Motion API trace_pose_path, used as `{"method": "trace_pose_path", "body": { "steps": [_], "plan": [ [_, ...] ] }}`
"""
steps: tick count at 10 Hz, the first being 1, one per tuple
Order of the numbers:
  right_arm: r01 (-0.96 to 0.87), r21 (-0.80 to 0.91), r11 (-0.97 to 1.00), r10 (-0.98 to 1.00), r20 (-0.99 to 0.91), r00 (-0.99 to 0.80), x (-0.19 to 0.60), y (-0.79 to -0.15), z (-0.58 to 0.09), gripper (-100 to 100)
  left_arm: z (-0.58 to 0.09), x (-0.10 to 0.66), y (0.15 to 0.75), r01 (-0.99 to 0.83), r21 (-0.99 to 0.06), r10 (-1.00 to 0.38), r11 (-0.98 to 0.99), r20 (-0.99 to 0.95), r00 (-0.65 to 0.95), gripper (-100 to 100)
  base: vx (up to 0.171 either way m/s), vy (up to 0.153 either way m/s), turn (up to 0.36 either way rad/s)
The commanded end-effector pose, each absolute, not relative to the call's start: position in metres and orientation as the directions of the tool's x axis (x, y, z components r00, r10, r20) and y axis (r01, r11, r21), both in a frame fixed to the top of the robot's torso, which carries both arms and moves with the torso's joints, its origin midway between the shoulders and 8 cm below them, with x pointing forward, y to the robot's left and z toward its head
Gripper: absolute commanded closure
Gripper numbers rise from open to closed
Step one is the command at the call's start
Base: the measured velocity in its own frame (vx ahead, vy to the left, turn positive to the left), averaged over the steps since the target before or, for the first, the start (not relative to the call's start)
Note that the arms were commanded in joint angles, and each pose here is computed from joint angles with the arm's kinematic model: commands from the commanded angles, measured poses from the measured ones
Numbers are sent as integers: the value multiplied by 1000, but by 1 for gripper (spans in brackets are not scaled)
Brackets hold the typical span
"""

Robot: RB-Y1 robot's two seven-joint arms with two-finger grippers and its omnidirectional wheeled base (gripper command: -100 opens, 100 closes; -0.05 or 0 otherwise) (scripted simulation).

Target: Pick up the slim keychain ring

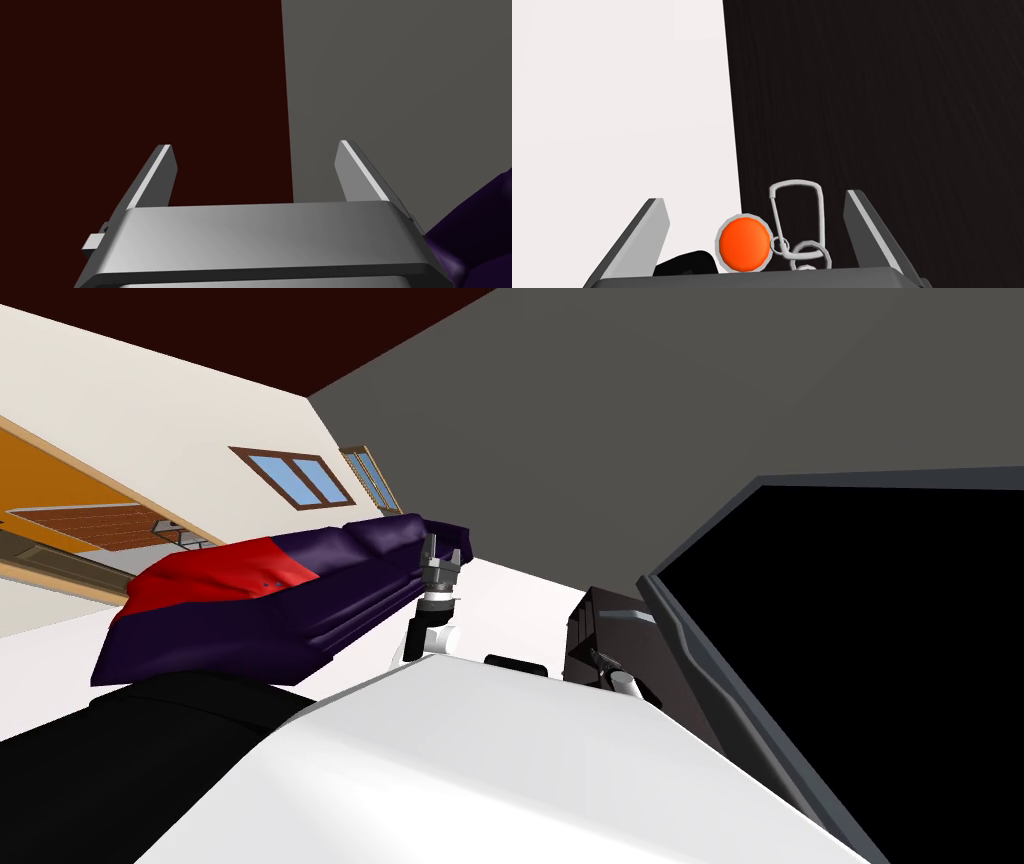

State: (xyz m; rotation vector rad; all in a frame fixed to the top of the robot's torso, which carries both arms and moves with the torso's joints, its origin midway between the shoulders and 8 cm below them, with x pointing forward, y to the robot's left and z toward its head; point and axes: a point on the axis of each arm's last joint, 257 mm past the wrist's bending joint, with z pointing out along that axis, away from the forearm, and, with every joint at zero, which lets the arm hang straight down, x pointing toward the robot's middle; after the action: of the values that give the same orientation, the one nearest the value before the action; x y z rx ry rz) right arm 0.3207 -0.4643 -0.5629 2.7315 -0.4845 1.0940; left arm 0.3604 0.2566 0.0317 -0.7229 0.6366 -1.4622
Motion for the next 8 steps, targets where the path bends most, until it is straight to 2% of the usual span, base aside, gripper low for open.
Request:
{"method": "trace_pose_path", "body": {
  "steps": [1,5,6,7,8],
  "plan": [
    [-354,27,-935,-237,694,680,321,-464,-563,100,32,360,257,645,-764,-999,-23,49,22,0,0,0,0],
    [-351,27,-936,-235,695,680,322,-463,-562,100,32,360,257,645,-764,-999,-23,49,22,0,0,2,4],
    [-351,28,-936,-234,695,680,322,-464,-562,0,32,360,257,645,-764,-999,-23,49,22,0,0,0,0],
    [-351,28,-936,-234,695,680,322,-464,-562,100,32,360,257,645,-764,-999,-23,49,22,0,0,0,0],
    [-351,29,-936,-234,695,680,322,-464,-562,0,32,360,257,645,-764,-999,-23,49,22,0,0,0,0]
  ]
}}
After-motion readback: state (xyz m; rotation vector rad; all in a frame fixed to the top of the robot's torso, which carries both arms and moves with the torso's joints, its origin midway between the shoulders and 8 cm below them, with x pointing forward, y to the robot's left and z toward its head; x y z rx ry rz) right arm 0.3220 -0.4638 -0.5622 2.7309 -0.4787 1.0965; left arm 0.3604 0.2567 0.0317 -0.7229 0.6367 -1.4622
